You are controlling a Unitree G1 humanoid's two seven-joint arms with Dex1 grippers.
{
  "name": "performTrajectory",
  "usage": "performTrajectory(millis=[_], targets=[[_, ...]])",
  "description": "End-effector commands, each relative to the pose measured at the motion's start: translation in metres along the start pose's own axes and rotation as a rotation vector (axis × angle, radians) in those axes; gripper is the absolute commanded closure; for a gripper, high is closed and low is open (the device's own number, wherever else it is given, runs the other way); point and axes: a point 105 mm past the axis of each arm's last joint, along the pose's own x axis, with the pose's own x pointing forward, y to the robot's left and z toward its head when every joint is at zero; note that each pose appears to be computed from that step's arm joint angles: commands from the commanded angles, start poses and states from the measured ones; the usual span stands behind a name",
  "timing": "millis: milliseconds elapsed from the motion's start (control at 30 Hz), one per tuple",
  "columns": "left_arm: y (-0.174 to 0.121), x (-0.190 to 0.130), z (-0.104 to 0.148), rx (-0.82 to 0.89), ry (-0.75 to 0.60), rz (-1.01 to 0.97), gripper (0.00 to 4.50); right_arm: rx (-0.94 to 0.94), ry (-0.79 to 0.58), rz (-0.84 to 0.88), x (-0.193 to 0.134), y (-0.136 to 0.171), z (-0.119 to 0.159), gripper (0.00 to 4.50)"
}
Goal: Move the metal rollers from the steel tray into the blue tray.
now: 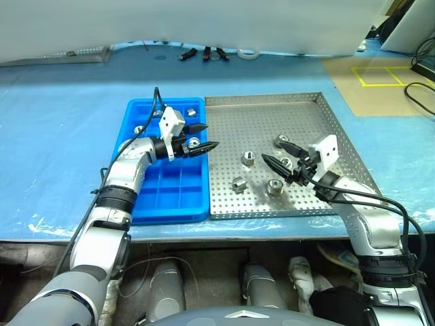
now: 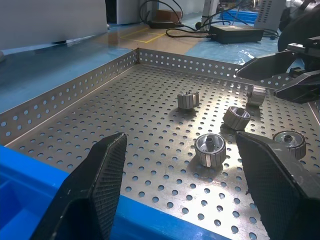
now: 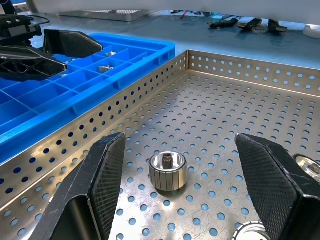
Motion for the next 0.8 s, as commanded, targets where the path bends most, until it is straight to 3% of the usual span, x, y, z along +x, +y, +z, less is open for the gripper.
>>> performTrajectory(millis=[33,800], targets=[[0.001,0.000,0.014,0.048,-0.030,-0.009,0.86,-0.045,-0.050,-0.007,-0.004,-0.003,0.016,0.83],[0.006,0.005,0.024,0.067,-0.059,0.020,0.86,-0.048,-0.077,0.001,0.000,-0.002,0.021,0.83]])
